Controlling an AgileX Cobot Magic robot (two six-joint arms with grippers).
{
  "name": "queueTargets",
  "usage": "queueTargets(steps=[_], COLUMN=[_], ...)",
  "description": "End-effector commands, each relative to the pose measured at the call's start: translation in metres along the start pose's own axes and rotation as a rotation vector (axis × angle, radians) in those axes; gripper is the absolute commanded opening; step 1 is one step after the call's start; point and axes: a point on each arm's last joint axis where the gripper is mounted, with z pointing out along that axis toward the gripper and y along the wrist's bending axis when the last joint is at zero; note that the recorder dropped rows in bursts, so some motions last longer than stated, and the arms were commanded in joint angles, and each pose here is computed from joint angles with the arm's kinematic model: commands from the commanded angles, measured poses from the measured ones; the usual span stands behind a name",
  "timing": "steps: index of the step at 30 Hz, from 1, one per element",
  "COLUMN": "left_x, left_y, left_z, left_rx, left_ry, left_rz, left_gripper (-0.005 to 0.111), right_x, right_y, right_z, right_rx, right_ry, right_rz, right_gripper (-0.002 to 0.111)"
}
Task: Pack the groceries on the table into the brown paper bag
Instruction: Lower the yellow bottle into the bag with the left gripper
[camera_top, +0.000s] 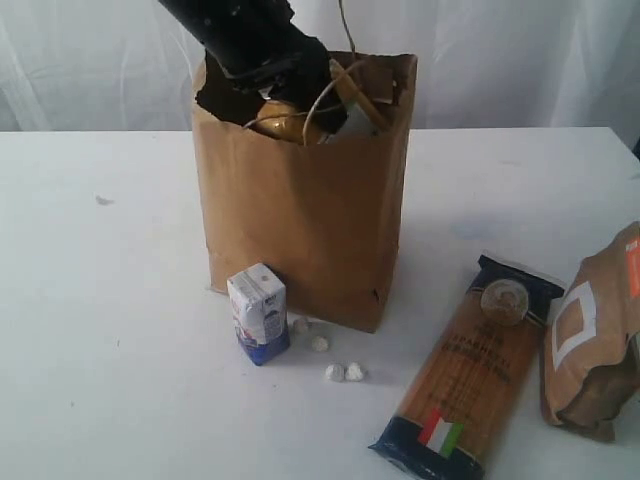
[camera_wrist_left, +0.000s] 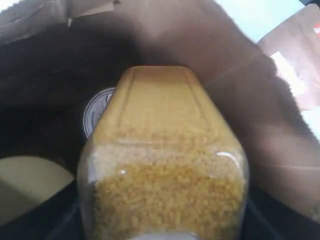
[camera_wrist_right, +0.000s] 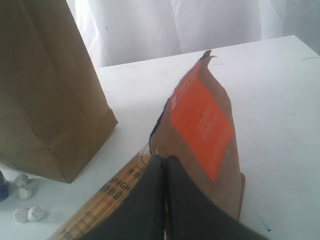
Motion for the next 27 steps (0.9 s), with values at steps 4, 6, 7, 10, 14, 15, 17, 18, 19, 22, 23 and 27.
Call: queueTargets(steps=[4, 6, 7, 10, 14, 15, 17, 18, 19, 22, 23, 27], left_x=[0.0002, -0.0004, -0.0005, -0.0009, -0.0020, -0.0022, -0.0040, -0.0049, -0.0058, -0.0069, -0.0071, -0.0081], left_y=[-0.0068, -0.0064, -0.0061, -0.0069, -0.0095, -0.0099, -0.0103, -0.0105, -0.0104, -0.0111, -0.0115, -0.0127], left_z=[0.0005, 0.0002, 0.0002, 0.0002, 0.0000, 0.0000, -0.0001, -0.0001, -0.0001, -0.0016, -0.0016, -0.0023], left_rx=[0.044, 0.037, 0.035, 0.043, 0.072, 0.077, 0.082, 0.084, 0.084, 0.083, 0.088, 0.097], left_ry=[0.024, 0.019, 0.018, 0.014, 0.003, 0.001, -0.018, -0.028, -0.037, -0.048, -0.050, -0.060], left_rz=[-0.057, -0.055, -0.055, -0.057, -0.059, -0.063, -0.075, -0.087, -0.098, -0.096, -0.097, -0.100], left_gripper=[0.000, 0.000, 0.000, 0.004, 0.045, 0.058, 0.082, 0.086, 0.087, 0.082, 0.080, 0.072], right_x=[0.0001, 0.0001, 0.0001, 0.0001, 0.0001, 0.0001, 0.0001, 0.0001, 0.0001, 0.0001, 0.0001, 0.0001], right_y=[-0.0003, -0.0003, -0.0003, -0.0003, -0.0003, -0.0003, -0.0003, -0.0003, -0.0003, -0.0003, -0.0003, -0.0003], right_z=[-0.0001, -0.0001, -0.0001, -0.0001, -0.0001, -0.0001, -0.0001, -0.0001, -0.0001, -0.0001, -0.0001, -0.0001], right_rx=[0.003, 0.003, 0.003, 0.003, 0.003, 0.003, 0.003, 0.003, 0.003, 0.003, 0.003, 0.003], right_ry=[-0.014, -0.014, -0.014, -0.014, -0.014, -0.014, -0.014, -0.014, -0.014, -0.014, -0.014, -0.014], right_rz=[-0.001, -0.001, -0.001, -0.001, -0.001, -0.001, -0.001, -0.001, -0.001, -0.001, -0.001, -0.001], right_gripper=[0.000, 0.000, 0.000, 0.000, 0.000, 0.000, 0.000, 0.000, 0.000, 0.000, 0.000, 0.000])
